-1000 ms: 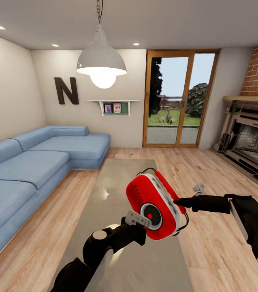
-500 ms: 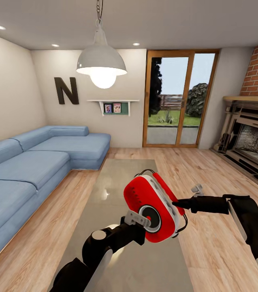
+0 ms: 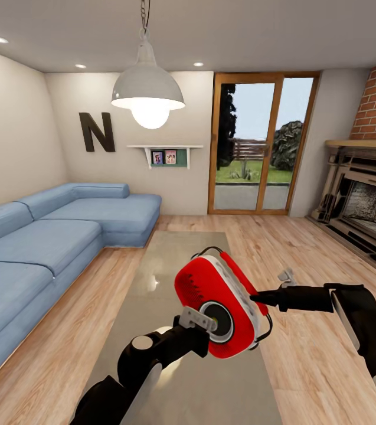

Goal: Turn on the radio receiver that's on the table in the living room.

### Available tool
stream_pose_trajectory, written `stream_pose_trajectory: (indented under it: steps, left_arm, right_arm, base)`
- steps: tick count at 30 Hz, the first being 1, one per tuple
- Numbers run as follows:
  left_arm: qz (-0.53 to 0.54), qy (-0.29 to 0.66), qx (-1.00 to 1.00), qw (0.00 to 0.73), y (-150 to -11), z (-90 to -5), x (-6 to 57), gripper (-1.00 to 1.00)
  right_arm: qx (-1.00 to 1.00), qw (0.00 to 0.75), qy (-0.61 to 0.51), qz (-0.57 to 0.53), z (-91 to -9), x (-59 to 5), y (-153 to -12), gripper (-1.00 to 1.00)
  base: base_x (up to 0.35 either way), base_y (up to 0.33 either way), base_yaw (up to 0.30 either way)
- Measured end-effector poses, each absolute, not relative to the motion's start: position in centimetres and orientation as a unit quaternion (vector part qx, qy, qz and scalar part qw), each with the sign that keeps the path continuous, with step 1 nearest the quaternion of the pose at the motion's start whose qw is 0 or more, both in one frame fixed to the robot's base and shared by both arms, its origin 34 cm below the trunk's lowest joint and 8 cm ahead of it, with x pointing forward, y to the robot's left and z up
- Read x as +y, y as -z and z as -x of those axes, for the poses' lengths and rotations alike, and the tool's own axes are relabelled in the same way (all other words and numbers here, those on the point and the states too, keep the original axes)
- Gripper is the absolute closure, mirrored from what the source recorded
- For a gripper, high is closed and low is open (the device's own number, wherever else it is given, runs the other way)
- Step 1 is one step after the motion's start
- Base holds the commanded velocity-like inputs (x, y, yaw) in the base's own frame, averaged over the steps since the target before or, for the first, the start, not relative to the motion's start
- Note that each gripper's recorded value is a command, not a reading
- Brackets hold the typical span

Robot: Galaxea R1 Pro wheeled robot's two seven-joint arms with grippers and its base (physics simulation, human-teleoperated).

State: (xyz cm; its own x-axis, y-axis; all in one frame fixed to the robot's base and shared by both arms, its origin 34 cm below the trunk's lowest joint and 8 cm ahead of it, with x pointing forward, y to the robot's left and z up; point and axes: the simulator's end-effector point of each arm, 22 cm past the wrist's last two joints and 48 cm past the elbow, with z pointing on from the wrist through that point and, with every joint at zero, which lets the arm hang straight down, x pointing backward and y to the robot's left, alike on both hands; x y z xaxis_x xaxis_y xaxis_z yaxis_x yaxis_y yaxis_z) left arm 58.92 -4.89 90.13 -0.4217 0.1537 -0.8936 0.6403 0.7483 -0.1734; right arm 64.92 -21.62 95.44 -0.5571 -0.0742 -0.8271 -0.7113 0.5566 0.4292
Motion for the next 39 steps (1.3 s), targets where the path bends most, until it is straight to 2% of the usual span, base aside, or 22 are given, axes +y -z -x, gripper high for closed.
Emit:
stream_pose_trajectory:
  steps: [20,39]
  left_arm:
    - [-0.248,0.255,0.803,0.478,-90.1,-58.9,-4.9,1.0]
    - [-0.256,0.224,0.813,0.472,-88.3,-59.4,-2.1,1.0]
  right_arm:
    - [0.791,0.397,-0.394,0.249,-65.0,-21.8,-95.1,1.0]
    - [0.798,0.402,-0.377,0.244,-65.5,-22.4,-94.8,1.0]
  base:
    - [0.0,0.0,0.0]
    - [0.0,0.0,0.0]
